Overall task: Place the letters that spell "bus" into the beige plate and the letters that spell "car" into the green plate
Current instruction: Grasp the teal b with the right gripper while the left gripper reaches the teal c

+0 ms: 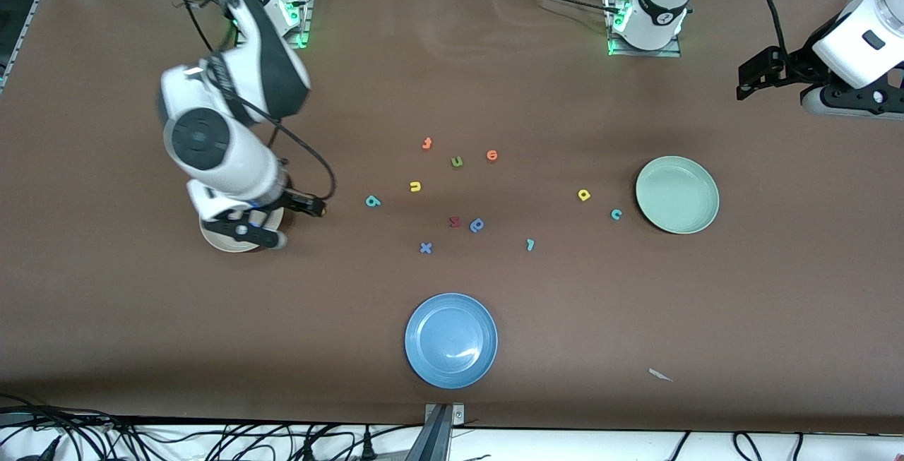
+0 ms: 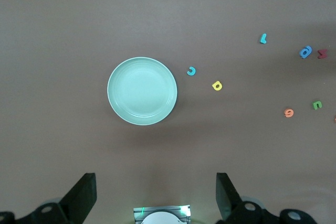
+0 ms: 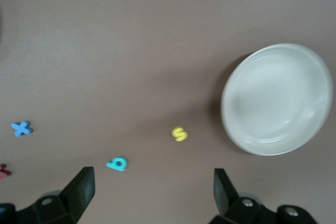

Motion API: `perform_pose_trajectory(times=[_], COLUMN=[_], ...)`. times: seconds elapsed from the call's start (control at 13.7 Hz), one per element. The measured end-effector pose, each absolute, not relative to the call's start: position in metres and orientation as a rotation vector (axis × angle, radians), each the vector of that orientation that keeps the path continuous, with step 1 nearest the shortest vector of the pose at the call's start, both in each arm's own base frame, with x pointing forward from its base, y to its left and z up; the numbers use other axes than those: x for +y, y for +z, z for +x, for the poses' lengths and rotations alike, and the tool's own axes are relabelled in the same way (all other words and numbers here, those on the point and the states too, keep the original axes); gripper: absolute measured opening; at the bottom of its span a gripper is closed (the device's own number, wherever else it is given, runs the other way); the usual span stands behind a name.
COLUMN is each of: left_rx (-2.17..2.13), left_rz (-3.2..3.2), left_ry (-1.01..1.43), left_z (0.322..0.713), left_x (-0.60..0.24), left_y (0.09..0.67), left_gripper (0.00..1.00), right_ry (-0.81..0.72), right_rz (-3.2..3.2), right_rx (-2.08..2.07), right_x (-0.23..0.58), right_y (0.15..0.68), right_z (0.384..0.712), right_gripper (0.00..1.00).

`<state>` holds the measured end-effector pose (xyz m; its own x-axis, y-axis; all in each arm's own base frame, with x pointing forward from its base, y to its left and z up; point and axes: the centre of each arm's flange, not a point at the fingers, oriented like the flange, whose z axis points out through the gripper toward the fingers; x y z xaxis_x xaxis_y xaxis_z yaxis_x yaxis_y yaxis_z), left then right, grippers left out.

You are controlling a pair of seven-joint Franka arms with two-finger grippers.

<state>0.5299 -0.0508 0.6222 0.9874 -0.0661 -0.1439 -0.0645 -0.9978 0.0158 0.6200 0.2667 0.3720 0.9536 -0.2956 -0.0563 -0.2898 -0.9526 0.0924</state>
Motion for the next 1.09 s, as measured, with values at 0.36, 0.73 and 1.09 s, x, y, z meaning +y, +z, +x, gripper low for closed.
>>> perform_pose_trajectory(times=[0.36,0.73,1.09], left_rx=[-0.091,-0.085,-0.088], left_rz=[3.093,3.096,3.105], left_ry=[-0.443,-0.386,-0.263], left_z=[0.563,0.574,0.565], left_x=[-0.047,-0.049,-0.053], left_y=[0.547,0.455,0.361], left_gripper=[1.0,1.0,1.0], right_ry=[-0.104,-0.193,-0.237], right_rz=[3.024,3.03,3.018], right_rx=[-0.489,-0.529,-0.534], right_x=[0.319,0.34,0.336], right_y=[0.281,0.215,0.195], right_z=[0.611,0.594,0.581], right_gripper=[1.0,0.98,0.71])
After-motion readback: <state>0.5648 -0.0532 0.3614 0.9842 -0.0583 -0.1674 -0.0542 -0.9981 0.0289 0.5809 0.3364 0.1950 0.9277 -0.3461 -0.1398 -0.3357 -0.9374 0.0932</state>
